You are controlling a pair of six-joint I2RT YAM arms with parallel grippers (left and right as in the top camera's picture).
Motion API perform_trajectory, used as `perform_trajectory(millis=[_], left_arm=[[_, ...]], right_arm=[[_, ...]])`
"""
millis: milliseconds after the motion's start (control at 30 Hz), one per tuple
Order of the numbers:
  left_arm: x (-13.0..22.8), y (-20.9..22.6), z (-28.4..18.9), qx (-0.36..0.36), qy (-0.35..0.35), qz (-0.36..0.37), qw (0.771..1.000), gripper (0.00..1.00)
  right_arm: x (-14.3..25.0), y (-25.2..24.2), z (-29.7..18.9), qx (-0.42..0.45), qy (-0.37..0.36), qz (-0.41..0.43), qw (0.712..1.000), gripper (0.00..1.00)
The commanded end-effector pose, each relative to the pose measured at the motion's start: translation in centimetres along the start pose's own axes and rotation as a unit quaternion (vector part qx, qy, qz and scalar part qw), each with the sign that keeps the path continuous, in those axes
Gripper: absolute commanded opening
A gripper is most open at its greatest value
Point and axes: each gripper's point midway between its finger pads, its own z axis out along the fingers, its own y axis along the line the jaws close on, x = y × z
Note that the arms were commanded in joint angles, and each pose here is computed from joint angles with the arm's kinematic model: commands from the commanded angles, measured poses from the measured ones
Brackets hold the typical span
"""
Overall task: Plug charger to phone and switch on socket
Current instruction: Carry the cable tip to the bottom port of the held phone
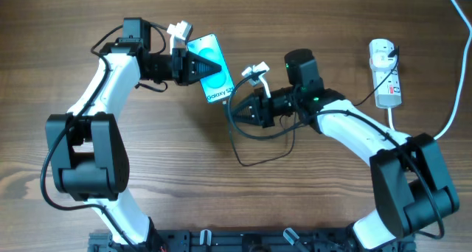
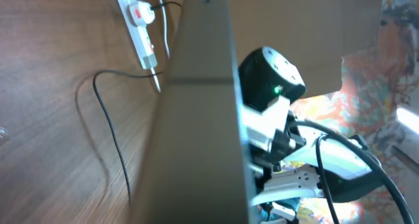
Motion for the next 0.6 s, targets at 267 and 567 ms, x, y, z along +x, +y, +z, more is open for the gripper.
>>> perform_trajectory(millis=[267, 567], left_arm=[[0.4, -1.8, -0.2, 0.022, -0.002, 0.036, 0.999, 0.04], [0.5, -0.8, -0.2, -0.006, 0.001, 0.041, 0.999, 0.04]], right_arm=[[-0.4, 1.0, -0.3, -0.016, -0.001, 0.019, 1.0, 0.04], [0.1, 1.2, 0.8, -0.014, 0.009, 0.019, 1.0, 0.04]])
